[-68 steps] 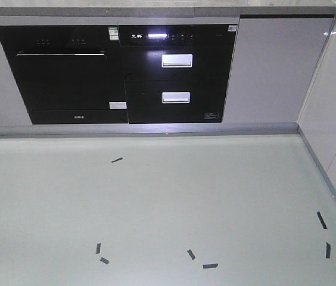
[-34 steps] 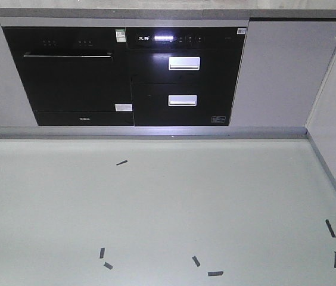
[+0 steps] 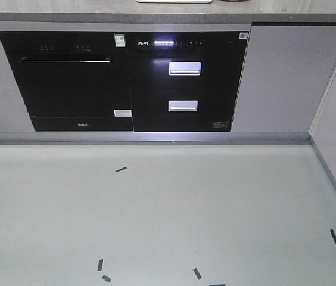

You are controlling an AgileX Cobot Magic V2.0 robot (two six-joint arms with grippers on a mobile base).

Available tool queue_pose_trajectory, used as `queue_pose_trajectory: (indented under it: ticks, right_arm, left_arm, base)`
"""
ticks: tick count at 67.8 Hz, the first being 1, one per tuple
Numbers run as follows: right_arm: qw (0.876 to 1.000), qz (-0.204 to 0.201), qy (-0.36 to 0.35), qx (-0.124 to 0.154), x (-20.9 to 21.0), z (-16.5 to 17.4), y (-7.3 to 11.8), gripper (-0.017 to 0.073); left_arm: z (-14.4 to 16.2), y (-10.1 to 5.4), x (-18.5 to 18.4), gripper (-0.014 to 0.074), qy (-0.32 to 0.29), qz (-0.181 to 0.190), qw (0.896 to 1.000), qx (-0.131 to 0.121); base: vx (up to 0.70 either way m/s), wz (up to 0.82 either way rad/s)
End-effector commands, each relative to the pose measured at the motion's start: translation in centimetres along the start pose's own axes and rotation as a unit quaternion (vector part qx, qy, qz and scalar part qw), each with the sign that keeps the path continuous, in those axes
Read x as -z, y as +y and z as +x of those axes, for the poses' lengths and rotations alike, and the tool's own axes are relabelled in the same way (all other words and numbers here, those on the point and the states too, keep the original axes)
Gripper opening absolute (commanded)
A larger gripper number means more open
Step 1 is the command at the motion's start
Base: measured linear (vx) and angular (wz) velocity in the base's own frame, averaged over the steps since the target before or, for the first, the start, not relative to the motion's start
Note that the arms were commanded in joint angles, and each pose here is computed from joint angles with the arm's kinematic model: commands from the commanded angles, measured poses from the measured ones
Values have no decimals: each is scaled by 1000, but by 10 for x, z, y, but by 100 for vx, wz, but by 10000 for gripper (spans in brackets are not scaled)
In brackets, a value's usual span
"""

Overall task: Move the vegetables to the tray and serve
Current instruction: 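Drive the base forward toward the kitchen counter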

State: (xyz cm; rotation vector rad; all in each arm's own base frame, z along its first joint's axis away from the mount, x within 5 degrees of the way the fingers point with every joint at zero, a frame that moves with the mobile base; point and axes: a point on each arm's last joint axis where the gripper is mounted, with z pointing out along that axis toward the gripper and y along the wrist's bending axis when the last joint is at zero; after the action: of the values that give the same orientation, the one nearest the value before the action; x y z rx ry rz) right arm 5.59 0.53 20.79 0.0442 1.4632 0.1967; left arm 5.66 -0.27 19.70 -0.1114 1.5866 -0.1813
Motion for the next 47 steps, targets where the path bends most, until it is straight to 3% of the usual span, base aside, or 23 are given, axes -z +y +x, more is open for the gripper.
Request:
queue_pose_trajectory:
  ticks: [1,47]
  right_arm:
    - [999,-12,-31,5,0,-2,2,-3]
    - [999,-12,-31,5,0,-2,2,-3]
  left_arm:
    - [0,0,0,-6,-28,3,1000,5]
    - [0,0,0,-6,-28,3,1000,5]
  base:
    - [12,-1]
    - [12,-1]
